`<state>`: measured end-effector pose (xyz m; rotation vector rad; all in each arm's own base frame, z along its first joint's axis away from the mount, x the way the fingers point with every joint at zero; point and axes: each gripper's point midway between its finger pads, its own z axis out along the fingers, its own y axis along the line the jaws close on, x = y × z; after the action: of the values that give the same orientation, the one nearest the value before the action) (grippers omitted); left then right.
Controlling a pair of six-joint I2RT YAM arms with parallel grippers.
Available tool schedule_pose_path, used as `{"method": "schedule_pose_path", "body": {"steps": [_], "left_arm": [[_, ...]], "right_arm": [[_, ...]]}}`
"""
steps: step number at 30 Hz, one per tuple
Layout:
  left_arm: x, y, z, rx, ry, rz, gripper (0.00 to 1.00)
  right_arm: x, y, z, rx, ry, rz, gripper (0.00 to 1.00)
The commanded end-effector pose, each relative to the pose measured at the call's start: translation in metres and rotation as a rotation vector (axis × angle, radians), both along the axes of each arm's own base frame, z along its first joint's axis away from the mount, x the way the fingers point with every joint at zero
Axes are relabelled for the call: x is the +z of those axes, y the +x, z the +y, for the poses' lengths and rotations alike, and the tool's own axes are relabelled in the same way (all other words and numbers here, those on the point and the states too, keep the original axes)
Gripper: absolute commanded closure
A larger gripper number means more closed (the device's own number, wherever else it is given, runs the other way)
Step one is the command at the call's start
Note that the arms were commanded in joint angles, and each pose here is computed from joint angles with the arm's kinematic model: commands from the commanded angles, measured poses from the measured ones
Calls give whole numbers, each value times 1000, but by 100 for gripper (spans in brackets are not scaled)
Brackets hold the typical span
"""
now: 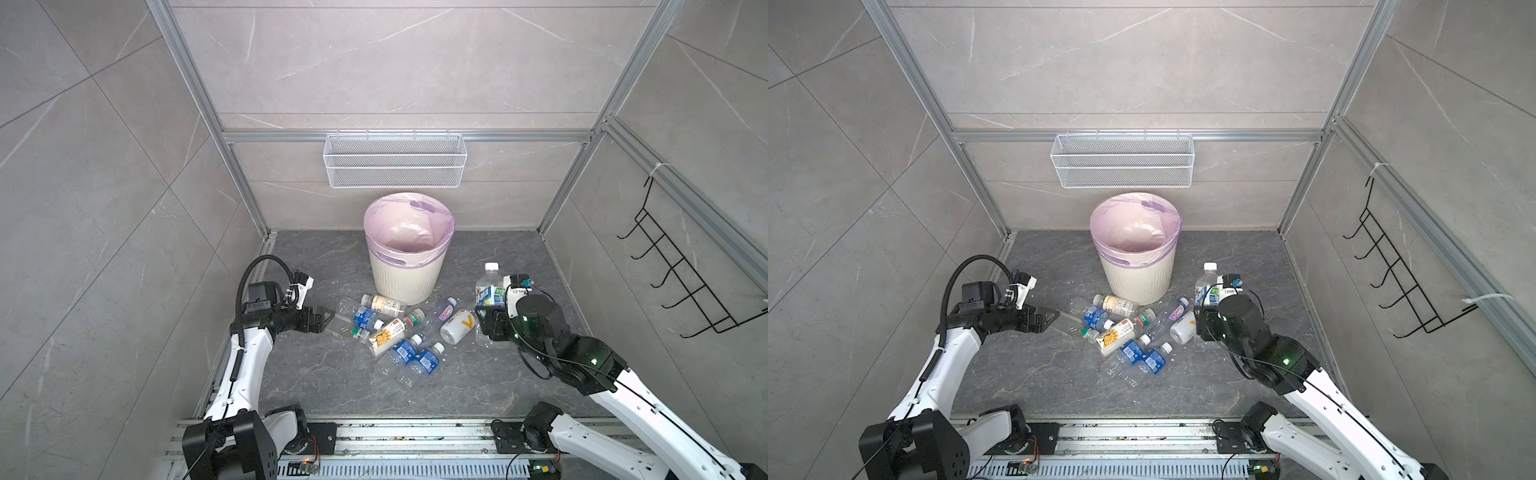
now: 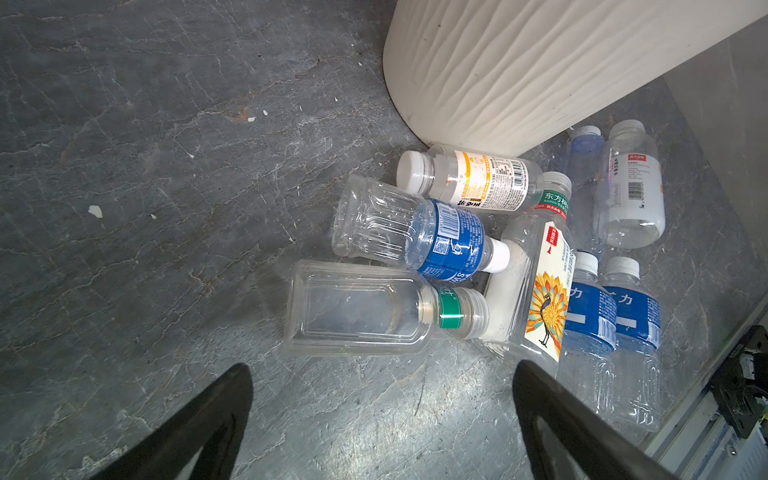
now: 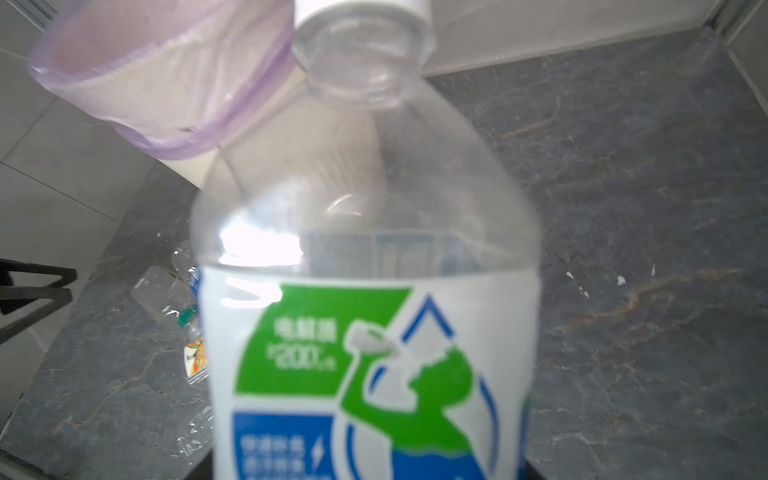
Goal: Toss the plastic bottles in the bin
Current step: 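Lift the green-and-blue labelled bottle with the right gripper toward the bin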
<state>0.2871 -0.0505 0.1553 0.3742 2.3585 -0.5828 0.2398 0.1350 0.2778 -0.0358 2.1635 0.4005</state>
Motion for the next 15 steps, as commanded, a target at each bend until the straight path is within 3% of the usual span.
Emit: {"method": "schedule_pose_path", "body": {"steps": [1,10,15], "left_arm": [[-3,-2,-1,-23,22,-4,0],[-7,-4,-3,-34,29,3,0],[-10,-5,-4,-38,33,7,0]], "right_arm": [[29,7,15,65,-19,-27,61],[127,66,70,97,48,-118,63],[160,139,130,113,51,-167,60]]}}
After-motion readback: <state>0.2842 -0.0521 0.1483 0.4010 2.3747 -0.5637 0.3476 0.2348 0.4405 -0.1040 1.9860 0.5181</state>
